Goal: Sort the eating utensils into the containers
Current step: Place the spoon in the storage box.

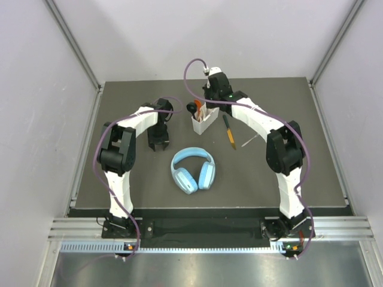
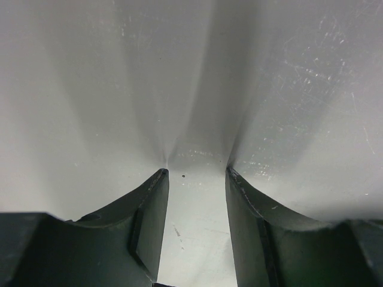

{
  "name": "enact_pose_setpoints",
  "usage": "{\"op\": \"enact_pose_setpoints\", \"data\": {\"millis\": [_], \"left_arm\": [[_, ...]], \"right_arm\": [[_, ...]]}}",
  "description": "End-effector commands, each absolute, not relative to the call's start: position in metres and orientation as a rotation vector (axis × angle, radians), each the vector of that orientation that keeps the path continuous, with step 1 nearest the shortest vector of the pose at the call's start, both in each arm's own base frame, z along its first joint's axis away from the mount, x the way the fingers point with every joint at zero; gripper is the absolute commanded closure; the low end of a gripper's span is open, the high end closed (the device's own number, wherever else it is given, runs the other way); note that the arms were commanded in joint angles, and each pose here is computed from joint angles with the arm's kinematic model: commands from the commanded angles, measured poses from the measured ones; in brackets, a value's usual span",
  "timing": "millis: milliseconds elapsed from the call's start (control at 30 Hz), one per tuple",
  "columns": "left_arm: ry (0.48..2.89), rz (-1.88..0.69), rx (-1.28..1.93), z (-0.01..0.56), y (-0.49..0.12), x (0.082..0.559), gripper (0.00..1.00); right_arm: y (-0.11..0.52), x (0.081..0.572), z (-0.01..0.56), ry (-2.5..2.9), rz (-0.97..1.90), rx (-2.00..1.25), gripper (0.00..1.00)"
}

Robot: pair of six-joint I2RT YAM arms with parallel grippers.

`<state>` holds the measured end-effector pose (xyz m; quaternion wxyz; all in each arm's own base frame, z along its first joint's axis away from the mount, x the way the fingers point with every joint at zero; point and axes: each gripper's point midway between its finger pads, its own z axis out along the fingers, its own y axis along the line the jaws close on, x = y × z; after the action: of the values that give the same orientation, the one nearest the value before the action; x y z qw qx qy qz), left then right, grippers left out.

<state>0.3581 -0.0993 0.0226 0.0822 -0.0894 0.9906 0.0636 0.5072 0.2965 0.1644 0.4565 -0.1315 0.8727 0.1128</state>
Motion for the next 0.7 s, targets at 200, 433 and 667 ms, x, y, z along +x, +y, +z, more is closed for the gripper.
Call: {"op": "enact_pose_setpoints", "data": {"millis": [200, 433, 667], "left_arm": [[2.944, 0.229, -0.272, 0.016, -0.096, 0.364, 0.52], [2.947, 0.224, -0.283, 0.013, -0.096, 0.360, 0.52], [2.941, 0.216, -0.290, 0.014, -0.097, 0.361, 0.52]], "right_arm": [[0.312, 0.498, 0.169, 2.122, 0.341, -0.356, 0.99], [0.315, 0.495, 0.169, 2.128, 0.354, -0.371, 0.78], [0.314, 0.492, 0.176, 2.139, 0.355, -0.376, 0.66]]}}
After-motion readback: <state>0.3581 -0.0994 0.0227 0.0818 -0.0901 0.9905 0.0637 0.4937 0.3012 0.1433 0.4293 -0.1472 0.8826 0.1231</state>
